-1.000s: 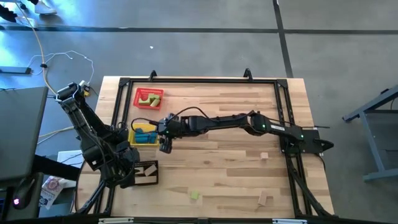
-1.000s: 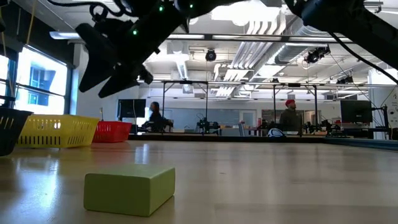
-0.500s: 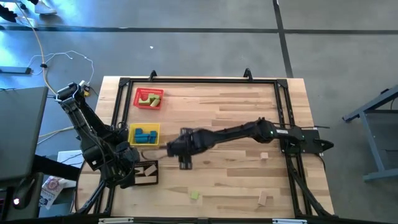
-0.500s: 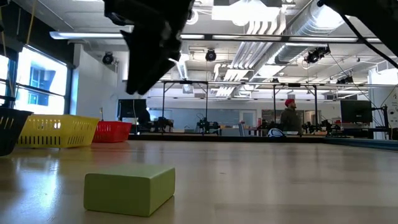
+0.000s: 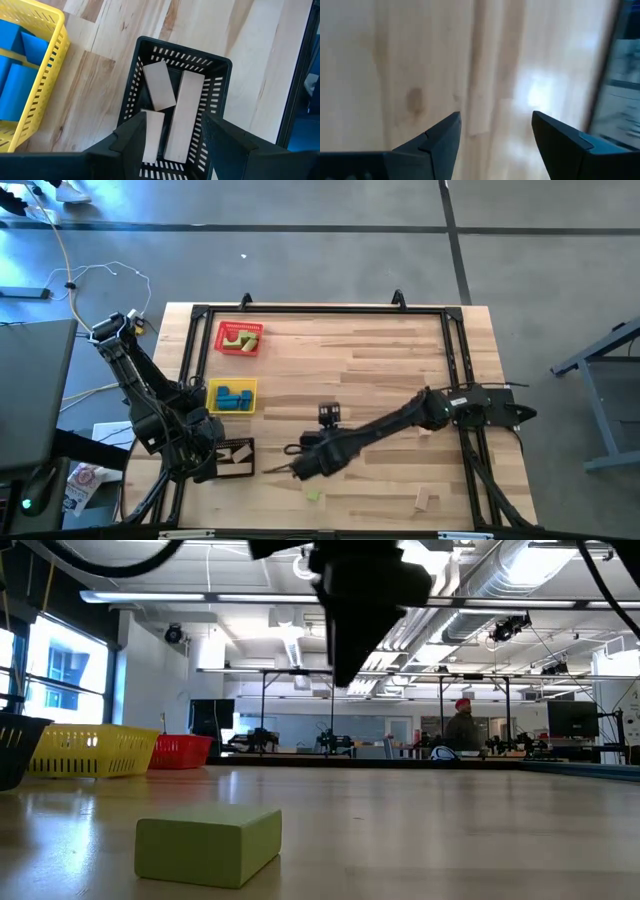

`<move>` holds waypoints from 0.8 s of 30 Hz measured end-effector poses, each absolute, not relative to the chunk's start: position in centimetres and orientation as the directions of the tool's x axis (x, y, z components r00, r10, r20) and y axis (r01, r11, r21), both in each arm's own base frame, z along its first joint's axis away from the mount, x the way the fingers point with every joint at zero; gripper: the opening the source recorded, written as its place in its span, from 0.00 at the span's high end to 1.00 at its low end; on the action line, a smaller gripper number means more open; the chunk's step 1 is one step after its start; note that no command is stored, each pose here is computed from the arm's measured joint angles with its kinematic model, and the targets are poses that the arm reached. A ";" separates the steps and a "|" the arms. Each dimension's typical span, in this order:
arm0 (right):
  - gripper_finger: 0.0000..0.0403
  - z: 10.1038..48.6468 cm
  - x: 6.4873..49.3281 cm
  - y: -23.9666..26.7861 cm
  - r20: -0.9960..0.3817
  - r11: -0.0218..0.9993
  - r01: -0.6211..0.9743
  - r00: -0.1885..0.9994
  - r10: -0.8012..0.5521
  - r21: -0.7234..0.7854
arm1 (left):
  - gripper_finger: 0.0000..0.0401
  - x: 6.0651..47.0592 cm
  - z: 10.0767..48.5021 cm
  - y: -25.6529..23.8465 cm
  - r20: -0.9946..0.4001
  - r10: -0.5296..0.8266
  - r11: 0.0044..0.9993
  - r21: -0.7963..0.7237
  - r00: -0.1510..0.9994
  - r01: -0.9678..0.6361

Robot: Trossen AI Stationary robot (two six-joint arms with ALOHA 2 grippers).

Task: Sort & place blocks by color
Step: Put the square wooden block into the black basket

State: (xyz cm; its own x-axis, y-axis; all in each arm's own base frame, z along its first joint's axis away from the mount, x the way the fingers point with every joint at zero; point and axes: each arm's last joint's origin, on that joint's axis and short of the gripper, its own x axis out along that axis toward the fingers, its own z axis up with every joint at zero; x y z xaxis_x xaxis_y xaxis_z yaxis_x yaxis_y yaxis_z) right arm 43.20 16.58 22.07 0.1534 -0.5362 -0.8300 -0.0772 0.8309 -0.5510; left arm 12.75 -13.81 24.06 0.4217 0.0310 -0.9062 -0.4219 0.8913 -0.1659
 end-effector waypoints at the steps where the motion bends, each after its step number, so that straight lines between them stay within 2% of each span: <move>1: 0.43 22.1 42.9 17.0 -0.810 0.813 -0.065 0.165 -0.563 -0.578 | 0.56 12.7 24.1 -13.8 -0.906 0.031 0.891 -0.166 0.421 -0.422; 11: 0.43 23.2 41.5 19.6 -0.768 0.781 -0.063 0.246 -0.591 -0.622 | 0.56 12.8 24.1 -13.8 -0.905 0.028 0.890 -0.171 0.424 -0.423; 21: 0.43 23.3 41.4 19.8 -0.768 0.780 -0.073 0.251 -0.589 -0.621 | 0.56 12.9 24.1 -13.9 -0.901 0.018 0.889 -0.184 0.433 -0.420; 24: 0.43 22.5 40.6 19.4 -0.763 0.766 -0.088 0.213 -0.610 -0.637 | 0.56 12.9 24.1 -14.0 -0.900 0.014 0.888 -0.188 0.435 -0.419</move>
